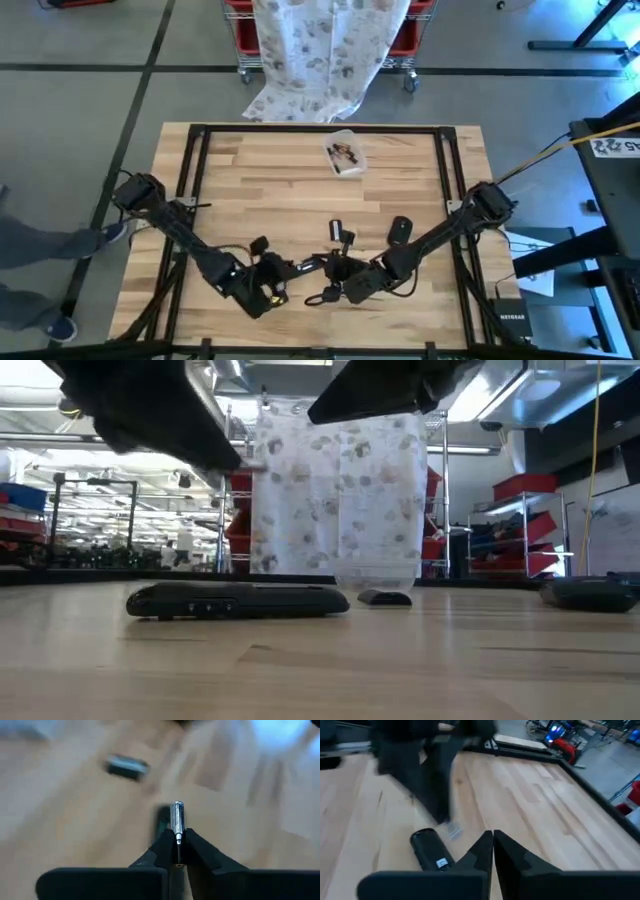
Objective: Insert battery
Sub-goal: Insert the white battery into the remote control
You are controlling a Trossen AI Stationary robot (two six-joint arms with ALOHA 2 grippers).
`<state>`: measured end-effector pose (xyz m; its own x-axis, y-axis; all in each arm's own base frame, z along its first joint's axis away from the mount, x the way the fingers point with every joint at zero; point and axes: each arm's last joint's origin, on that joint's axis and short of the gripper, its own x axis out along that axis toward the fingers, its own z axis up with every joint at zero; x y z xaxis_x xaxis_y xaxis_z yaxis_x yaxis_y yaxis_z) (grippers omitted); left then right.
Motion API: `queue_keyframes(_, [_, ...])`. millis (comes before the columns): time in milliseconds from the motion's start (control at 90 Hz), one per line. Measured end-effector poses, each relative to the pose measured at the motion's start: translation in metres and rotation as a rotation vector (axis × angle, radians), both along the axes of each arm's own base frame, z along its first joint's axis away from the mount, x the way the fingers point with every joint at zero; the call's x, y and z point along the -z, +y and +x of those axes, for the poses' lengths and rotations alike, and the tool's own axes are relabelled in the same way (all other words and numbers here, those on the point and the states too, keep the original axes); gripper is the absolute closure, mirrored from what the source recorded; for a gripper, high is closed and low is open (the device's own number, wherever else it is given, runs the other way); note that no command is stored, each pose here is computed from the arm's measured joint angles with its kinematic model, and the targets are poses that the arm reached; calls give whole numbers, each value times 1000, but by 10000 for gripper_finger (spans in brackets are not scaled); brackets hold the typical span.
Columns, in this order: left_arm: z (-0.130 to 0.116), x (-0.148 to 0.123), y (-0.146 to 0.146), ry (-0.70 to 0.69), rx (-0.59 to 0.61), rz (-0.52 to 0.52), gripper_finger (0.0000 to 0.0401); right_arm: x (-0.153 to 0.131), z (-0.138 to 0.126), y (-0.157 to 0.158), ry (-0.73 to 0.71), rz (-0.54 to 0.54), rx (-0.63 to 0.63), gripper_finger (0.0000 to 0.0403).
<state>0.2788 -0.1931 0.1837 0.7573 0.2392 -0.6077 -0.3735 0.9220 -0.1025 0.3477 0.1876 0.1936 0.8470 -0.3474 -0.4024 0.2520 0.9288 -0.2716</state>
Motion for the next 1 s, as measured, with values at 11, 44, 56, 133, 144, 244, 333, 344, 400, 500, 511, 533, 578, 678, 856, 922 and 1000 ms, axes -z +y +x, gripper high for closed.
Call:
queue_keyframes(11, [1,0,0,3,4,-13,389,0,-1,1,0,-6,0,403])
queue_keyframes(44, [2,1,0,11,12,-40,389,0,-2,2,2,-32,5,403])
queue_keyframes(56, [2,2,0,13,13,-45,389,0,-2,2,1,-40,8,403])
queue_keyframes(133, [3,3,0,14,3,-66,389,-1,-6,7,-4,-85,22,403])
queue_keyframes(144, [3,3,0,12,2,-67,389,-1,-6,7,-5,-91,23,403])
queue_keyframes(244, [3,3,-1,4,-15,-85,389,-1,-12,14,-5,-143,28,403])
queue_keyframes(333, [3,2,0,-8,-23,-83,389,-2,-16,21,0,-169,5,403])
queue_keyframes(344, [3,2,0,-9,-24,-83,389,-2,-16,22,0,-170,2,403])
queue_keyframes(400, [3,2,0,-10,-26,-83,389,-1,-18,24,0,-171,-5,403])
queue_keyframes(500, [2,2,-2,-15,-26,-70,389,-2,-17,24,0,-162,-13,403])
queue_keyframes(511, [2,2,-2,-17,-27,-67,389,-2,-17,24,1,-159,-17,403])
queue_keyframes(533, [2,2,-2,-22,-31,-61,389,-1,-17,24,4,-152,-25,403])
queue_keyframes(578, [1,2,-3,-31,-38,-53,389,-1,-16,24,11,-137,-45,403])
queue_keyframes(678, [0,1,-5,-47,-42,-45,389,-1,-14,23,21,-112,-77,403])
queue_keyframes(856, [6,1,-6,-49,-15,-144,389,-1,-11,20,34,-79,-110,403])
queue_keyframes(922, [12,0,-1,-35,14,-205,389,0,-10,19,38,-71,-117,403])
queue_keyframes(1000, [20,-2,6,-5,45,-264,389,0,-10,19,40,-64,-119,403])
